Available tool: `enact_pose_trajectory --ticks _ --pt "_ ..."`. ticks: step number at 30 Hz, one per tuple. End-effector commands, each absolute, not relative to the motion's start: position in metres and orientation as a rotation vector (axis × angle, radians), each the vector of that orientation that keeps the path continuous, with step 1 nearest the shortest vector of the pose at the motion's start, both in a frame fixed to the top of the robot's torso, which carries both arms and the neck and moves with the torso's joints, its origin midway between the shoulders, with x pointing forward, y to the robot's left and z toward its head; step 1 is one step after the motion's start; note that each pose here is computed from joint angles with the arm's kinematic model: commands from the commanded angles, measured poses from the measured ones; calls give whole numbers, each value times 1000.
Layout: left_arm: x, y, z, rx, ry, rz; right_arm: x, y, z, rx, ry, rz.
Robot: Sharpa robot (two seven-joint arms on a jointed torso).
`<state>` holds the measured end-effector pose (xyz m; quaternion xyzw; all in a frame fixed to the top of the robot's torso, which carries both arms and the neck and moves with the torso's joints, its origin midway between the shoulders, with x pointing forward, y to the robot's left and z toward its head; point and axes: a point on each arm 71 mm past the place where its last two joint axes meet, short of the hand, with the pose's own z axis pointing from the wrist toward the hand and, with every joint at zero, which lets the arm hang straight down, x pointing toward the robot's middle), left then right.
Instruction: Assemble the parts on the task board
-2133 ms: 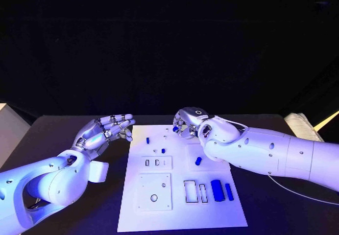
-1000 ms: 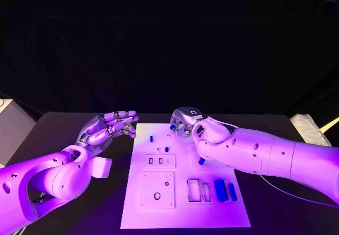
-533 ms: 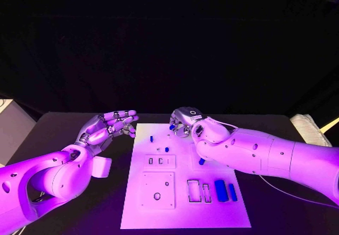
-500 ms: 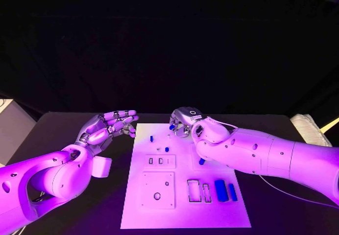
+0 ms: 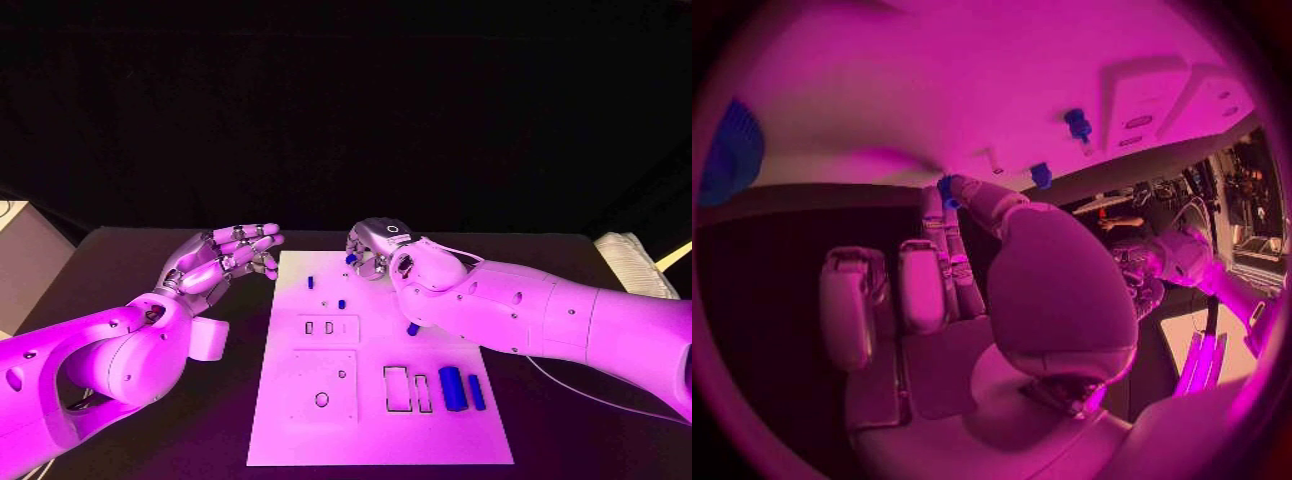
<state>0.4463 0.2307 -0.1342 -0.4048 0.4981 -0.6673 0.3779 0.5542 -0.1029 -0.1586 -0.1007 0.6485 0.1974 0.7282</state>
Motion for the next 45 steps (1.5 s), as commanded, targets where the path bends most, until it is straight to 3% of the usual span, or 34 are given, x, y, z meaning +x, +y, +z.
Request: enact_pose_trajectory --ticks 1,14,25,37,45 --pt "446 229 -133 -1027 1278 -1730 555 -103 -162 -243 1454 425" --pt "446 229 -133 -1028 1280 -1727 556 -103 -162 -232 1451 434" --pt "447 232 -133 -1031 1279 -1718 545 -121 -158 -218 1438 459" --pt "449 242 -134 -1036 1269 -1696 528 -192 -137 -68 1453 454" --pt "451 246 -135 -1038 1268 -1691 526 -237 -130 36 1556 443"
